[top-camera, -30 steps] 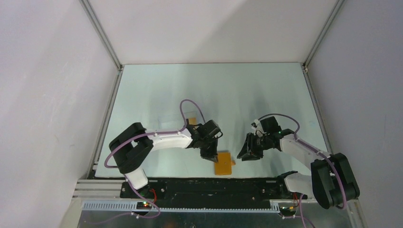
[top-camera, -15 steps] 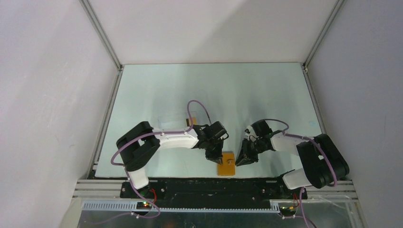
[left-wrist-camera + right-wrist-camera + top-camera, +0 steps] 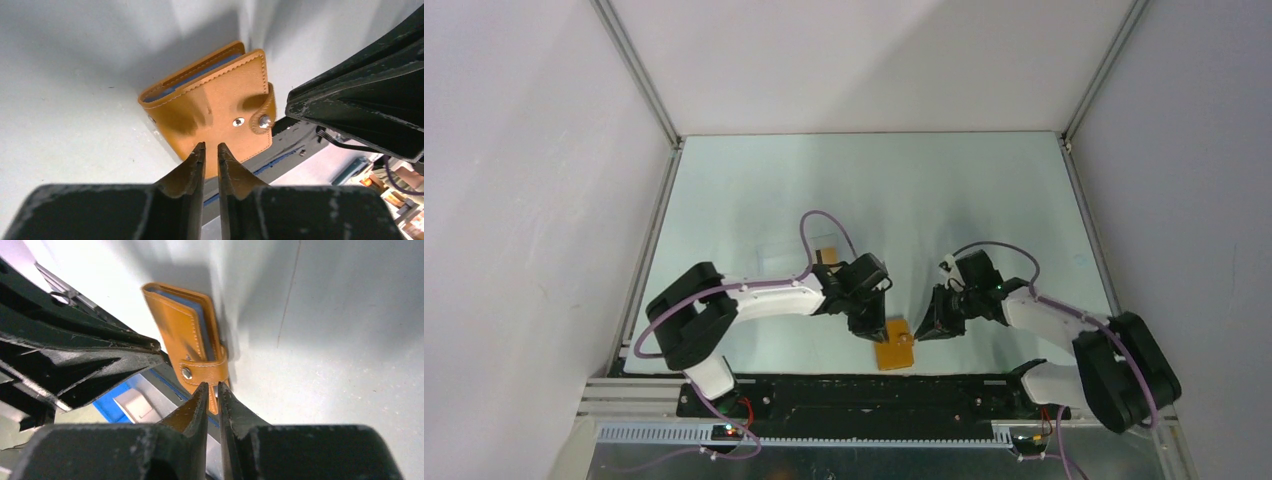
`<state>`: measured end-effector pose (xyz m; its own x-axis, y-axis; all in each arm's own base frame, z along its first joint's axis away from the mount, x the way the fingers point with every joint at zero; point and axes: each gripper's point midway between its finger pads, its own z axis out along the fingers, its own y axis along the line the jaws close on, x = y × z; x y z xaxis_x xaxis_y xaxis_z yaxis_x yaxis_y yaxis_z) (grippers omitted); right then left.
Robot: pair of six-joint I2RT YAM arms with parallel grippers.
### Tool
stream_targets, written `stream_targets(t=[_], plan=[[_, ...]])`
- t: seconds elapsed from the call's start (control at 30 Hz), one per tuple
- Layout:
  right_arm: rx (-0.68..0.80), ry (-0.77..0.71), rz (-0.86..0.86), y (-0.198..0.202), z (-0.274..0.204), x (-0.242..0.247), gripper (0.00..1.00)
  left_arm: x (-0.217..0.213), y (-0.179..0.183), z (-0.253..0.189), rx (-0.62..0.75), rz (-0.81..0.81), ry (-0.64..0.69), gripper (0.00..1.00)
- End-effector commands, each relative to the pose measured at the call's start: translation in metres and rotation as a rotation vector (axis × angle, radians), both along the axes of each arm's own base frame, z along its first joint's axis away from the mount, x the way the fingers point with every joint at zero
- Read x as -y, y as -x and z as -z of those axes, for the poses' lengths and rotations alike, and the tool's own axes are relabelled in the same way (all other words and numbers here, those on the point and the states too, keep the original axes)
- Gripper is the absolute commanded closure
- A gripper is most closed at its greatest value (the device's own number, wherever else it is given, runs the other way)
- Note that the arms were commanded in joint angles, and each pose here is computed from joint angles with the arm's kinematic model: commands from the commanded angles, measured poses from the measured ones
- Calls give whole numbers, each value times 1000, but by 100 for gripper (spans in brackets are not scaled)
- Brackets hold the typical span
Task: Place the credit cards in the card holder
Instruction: Close the card holder at the corner of the board.
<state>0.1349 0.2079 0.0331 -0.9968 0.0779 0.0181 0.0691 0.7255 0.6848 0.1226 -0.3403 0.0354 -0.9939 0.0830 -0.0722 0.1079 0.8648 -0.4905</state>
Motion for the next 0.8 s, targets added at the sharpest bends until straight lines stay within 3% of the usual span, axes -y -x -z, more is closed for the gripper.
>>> stream_targets(t=[0.0, 0.13, 0.3, 0.6, 0.77], plan=[[154, -12, 46, -26, -28, 3, 83, 18, -10, -38, 41, -16, 168, 81], [216, -101, 48, -41, -44, -3, 85, 23, -8, -46, 30, -35, 243, 75], [154, -167, 2, -46, -34, -19, 88, 32, -15, -56, 7, -140, 443, 62], [139, -276, -47, -52, -30, -43, 89, 20, -15, -36, -4, -165, 418, 64], [123, -242, -60, -48, -17, -45, 89, 21, -14, -23, -27, -166, 395, 66]])
